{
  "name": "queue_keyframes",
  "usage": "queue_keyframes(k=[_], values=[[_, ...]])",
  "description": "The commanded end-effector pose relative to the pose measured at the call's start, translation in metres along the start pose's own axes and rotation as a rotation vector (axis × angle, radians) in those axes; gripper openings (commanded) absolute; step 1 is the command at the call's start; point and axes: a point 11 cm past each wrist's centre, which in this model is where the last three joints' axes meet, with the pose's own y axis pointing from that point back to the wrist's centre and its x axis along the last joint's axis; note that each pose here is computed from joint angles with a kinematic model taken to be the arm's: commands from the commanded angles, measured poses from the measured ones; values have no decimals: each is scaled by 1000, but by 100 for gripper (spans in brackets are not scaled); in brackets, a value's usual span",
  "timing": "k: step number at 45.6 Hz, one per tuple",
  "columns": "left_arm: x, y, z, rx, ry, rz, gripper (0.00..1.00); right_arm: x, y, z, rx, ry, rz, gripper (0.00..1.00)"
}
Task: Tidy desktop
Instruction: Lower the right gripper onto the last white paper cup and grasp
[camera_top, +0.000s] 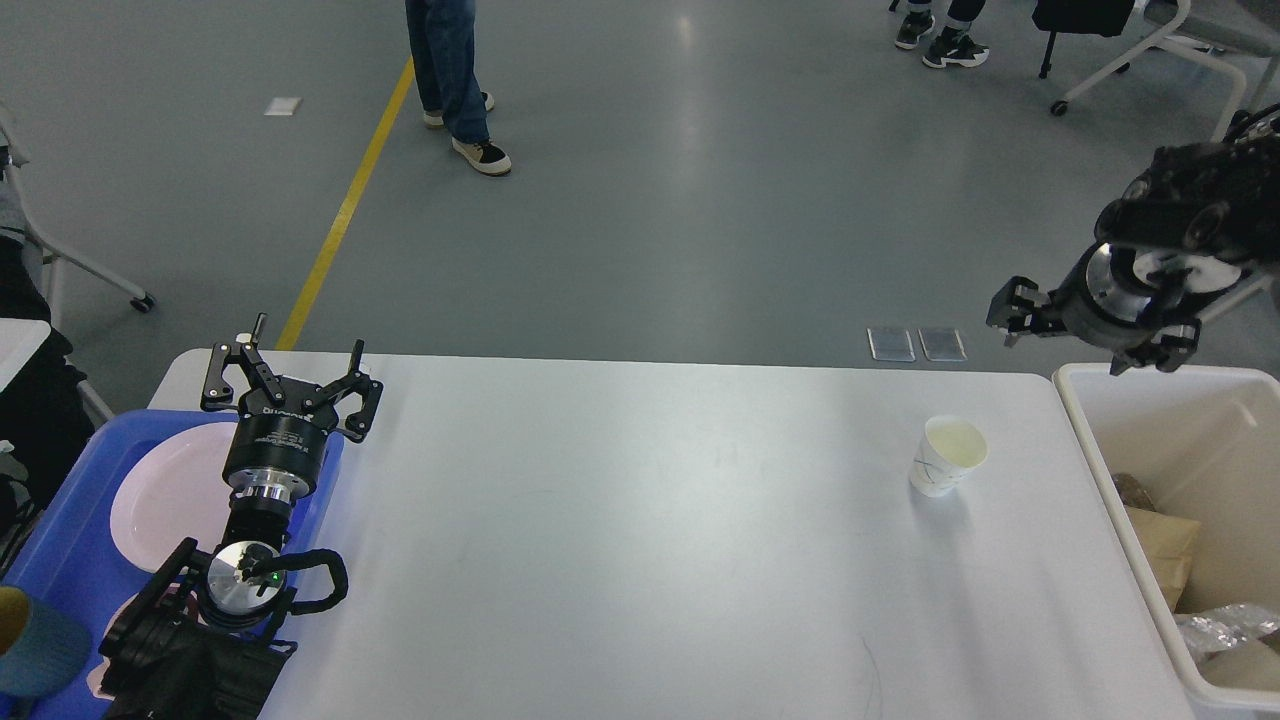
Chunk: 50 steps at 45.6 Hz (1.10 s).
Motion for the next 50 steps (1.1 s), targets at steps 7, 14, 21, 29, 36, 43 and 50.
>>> queue_keyframes(k=[7, 14, 21, 29, 36, 43, 50], values=[[0, 0, 0, 0, 0, 0, 96, -39, -67, -6, 8, -52, -12, 99], [0, 0, 0, 0, 0, 0, 96, -54, -91, -15, 48, -111, -30, 99], [0, 0, 0, 0, 0, 0, 96, -72, -102, -26, 65, -111, -53, 99], [0, 0, 0, 0, 0, 0, 96, -86, -113, -24, 48, -115, -41, 99], [0, 0, 0, 0, 0, 0, 96, -91, -119, -25, 43, -136, -3, 99], [0, 0, 0, 0, 0, 0, 96, -96, -124, -20, 31, -154, 25, 99], [0, 0, -1, 1, 1, 0, 96, -106, -129, -22, 36, -167, 13, 83]])
